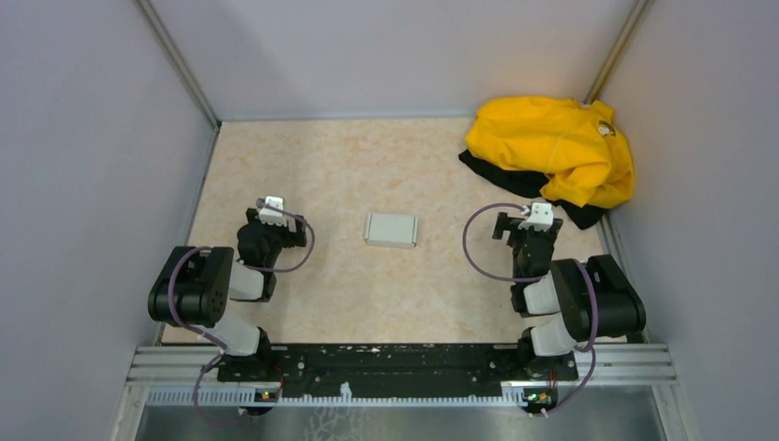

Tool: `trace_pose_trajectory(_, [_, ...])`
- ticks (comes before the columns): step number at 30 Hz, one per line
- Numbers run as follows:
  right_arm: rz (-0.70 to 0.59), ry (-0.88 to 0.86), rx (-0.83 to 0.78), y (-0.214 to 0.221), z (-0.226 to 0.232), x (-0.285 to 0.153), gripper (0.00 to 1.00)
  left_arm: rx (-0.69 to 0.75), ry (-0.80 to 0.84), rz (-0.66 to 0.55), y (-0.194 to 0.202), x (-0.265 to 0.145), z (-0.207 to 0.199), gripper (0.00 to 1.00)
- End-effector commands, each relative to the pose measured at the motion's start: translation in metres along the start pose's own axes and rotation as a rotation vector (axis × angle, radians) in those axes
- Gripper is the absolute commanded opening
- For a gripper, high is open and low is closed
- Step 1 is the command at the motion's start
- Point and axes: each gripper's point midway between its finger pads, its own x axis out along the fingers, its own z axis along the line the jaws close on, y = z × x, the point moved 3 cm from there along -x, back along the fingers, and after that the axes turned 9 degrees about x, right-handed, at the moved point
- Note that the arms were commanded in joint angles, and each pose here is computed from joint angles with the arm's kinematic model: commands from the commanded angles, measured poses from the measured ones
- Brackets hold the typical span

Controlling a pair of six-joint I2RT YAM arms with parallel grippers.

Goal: Fold the paper box

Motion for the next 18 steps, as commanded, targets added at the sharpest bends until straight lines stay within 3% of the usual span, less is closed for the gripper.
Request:
trace_pose_trajectory(1, [-0.051,-0.089,-0.007,-0.0166,0.0152,0.0087,0.99,-0.008,0.019,-0.147,-0.0334,0.0046,-0.0001,0.99])
trace_pose_trajectory(5, [-0.053,-0.095,-0.007,-0.0174,0.0165,0.0087,0.99,-0.037,-0.044,-0.1,-0.0285,0.0115,0.0093,0.99])
trace_pose_trajectory(18, [-0.031,-0.094,-0.011,-0.0143,0.0173,0.012,0.99,-0.037,-0.045,-0.105,-0.0292,0.0114,0.0095,0.99])
